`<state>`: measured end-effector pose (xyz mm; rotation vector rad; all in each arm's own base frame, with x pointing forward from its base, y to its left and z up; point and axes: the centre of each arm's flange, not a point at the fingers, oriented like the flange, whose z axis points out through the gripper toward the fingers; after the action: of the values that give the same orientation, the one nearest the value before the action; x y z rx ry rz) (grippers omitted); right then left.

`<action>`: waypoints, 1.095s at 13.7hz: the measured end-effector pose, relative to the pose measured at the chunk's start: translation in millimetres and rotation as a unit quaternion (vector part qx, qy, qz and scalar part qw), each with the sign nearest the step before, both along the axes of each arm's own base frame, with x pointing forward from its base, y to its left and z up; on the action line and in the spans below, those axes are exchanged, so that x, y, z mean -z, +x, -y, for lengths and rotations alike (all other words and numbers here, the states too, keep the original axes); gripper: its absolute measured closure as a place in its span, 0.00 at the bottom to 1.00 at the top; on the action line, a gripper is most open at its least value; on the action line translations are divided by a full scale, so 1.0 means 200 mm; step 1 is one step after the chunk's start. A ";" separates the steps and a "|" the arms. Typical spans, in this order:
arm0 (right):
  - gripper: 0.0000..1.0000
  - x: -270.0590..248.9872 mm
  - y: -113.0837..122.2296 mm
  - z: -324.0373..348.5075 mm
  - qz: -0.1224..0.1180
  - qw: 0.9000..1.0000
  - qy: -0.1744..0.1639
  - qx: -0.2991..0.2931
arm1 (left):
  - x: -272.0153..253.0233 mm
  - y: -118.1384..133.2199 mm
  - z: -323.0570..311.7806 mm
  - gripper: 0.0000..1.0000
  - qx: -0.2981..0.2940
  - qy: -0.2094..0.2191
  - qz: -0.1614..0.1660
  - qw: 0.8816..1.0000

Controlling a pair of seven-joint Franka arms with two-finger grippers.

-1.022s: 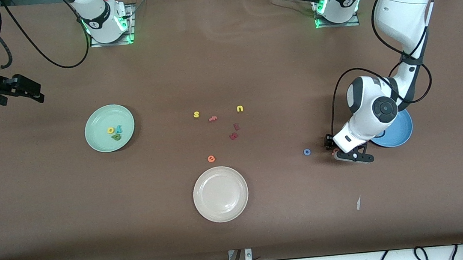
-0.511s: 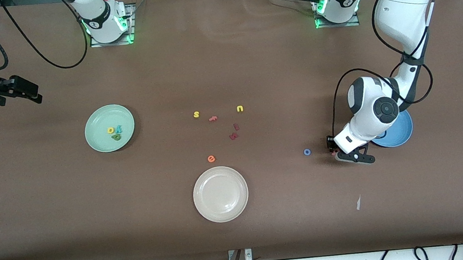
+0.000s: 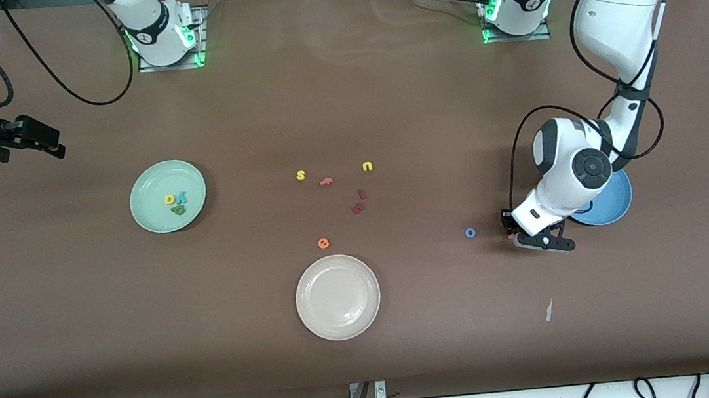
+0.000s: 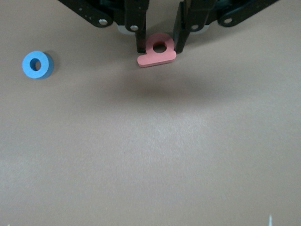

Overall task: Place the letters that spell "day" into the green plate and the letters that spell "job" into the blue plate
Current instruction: 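Carry the pink b into the blue plate and open the left gripper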

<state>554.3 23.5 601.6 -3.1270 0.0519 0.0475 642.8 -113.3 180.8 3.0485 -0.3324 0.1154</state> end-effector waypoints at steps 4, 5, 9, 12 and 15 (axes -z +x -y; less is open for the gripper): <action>0.00 0.00 0.00 0.00 0.000 1.000 0.000 0.000 | -0.19 0.04 -0.13 0.73 0.016 0.014 -0.001 1.000; 0.00 0.00 0.00 0.00 0.000 1.000 0.000 0.000 | -0.26 0.04 -0.23 0.73 0.025 0.018 -0.012 0.999; 0.00 0.00 0.00 0.00 0.000 1.000 0.000 0.000 | -0.38 -0.19 -0.71 0.73 0.040 0.020 -0.058 0.997; 0.00 0.00 0.00 0.00 0.000 1.000 0.000 0.000 | -0.34 -0.42 -0.87 0.68 0.051 0.015 -0.086 0.995; 0.00 0.00 0.00 0.00 0.000 1.000 0.000 0.000 | -0.36 -0.46 -0.88 0.39 0.055 0.015 -0.084 0.995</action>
<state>554.7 23.6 601.1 -3.1270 0.0519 0.0470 550.9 63.2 253.4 3.0331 -0.4920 -0.1524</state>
